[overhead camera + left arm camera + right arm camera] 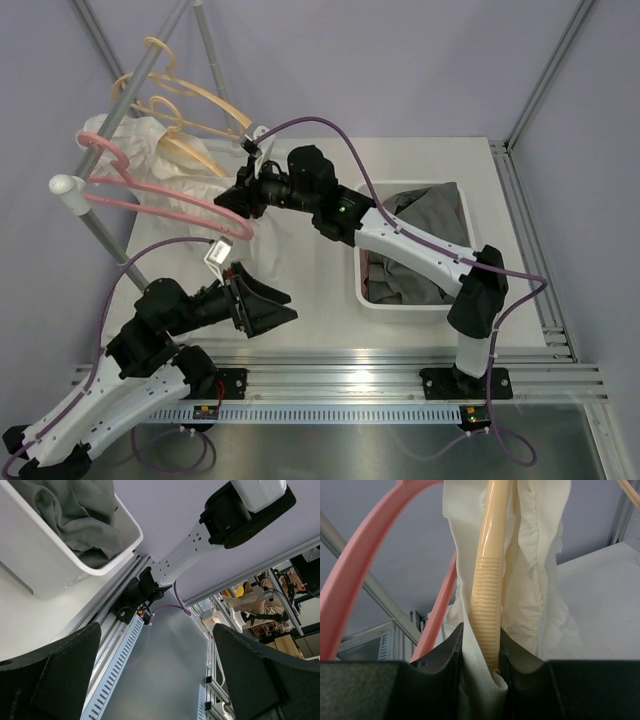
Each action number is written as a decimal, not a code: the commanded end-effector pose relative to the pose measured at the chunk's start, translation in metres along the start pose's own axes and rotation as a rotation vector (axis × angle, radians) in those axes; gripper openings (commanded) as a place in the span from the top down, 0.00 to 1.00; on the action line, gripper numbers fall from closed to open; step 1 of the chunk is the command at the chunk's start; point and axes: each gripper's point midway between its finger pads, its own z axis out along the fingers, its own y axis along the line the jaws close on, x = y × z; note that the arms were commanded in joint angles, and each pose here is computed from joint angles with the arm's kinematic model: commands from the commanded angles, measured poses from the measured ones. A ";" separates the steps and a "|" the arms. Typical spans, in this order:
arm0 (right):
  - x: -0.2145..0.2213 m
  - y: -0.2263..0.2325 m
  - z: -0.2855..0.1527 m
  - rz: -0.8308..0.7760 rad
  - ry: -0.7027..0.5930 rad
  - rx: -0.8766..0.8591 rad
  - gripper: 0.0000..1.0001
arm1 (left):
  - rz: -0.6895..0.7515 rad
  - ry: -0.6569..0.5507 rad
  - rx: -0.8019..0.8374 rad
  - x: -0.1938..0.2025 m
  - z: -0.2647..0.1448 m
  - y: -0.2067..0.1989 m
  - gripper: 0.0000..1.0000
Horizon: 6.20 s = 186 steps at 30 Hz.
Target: Remove the skirt from the hanger
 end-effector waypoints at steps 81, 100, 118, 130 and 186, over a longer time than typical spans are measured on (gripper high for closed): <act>0.035 0.097 -0.278 0.417 0.209 0.090 1.00 | 0.414 -0.201 -0.422 -0.174 0.099 -0.006 1.00; 0.075 0.071 -0.339 0.336 0.245 0.320 0.00 | 0.454 -0.261 -0.422 -0.201 0.083 -0.037 1.00; 0.103 0.082 -0.367 0.399 0.311 0.329 0.52 | 0.470 -0.263 -0.450 -0.203 0.074 -0.037 1.00; 0.092 0.073 -0.398 0.383 0.268 0.450 1.00 | 0.559 -0.311 -0.621 -0.225 0.056 -0.019 1.00; -0.154 -0.065 -0.315 -0.064 -0.129 0.753 1.00 | 0.394 -0.432 -0.128 -0.217 -0.021 -0.159 1.00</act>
